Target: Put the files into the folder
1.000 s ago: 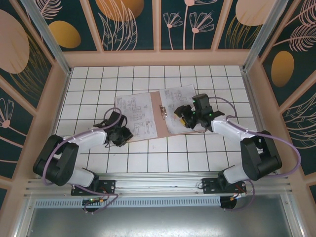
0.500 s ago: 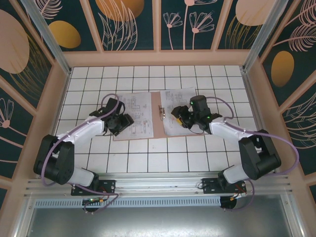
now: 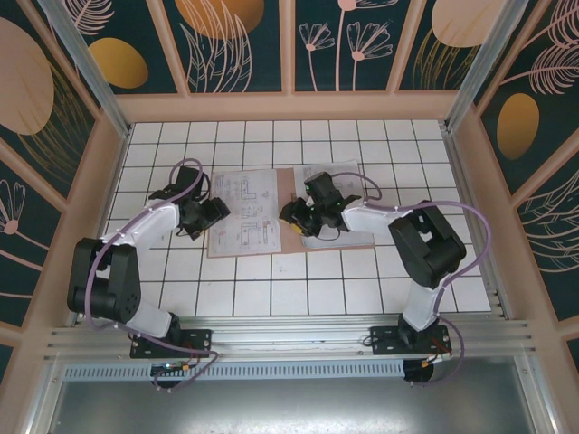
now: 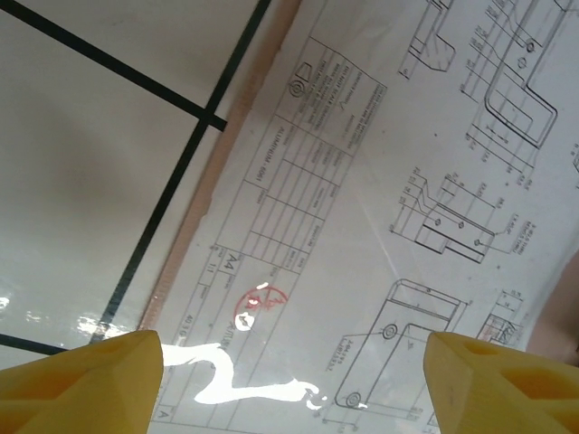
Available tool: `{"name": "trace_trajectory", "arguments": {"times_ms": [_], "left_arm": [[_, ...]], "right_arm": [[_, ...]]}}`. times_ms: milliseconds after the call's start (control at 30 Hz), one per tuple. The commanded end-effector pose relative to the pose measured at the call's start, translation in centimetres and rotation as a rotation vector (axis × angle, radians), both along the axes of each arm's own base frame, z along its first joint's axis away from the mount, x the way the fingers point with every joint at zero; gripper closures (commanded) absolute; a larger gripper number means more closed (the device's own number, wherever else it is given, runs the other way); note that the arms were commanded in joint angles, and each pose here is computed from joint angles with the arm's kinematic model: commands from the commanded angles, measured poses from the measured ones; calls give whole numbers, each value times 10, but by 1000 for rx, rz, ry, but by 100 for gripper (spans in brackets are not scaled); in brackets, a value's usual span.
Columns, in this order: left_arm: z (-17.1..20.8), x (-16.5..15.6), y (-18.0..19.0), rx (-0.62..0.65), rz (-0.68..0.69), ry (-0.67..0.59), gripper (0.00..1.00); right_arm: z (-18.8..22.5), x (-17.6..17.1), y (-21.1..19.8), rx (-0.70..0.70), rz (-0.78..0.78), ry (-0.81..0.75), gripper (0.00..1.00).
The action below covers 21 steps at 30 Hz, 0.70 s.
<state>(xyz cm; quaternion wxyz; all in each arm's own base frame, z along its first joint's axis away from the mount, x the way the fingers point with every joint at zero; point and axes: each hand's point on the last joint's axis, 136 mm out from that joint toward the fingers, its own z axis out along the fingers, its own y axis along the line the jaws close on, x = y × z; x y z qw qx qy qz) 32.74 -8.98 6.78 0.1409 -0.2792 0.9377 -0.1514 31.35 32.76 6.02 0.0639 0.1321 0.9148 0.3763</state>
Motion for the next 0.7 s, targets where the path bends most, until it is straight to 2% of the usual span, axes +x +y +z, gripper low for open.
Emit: {"name": "trace_trajectory", "arguments": {"times_ms": [0,467,667], "left_arm": [[-10,-9,4,7,-26,39,23],[-22,-17,4,-15,-34,50,20],[-22,-18,8,-8,-35,47,12]], "right_arm": [[-1,-3,6,-15,28,3,51],[-35,-23,-6,-54,23,77,51],[-54,-30,-18,-132,21,122,51]]}}
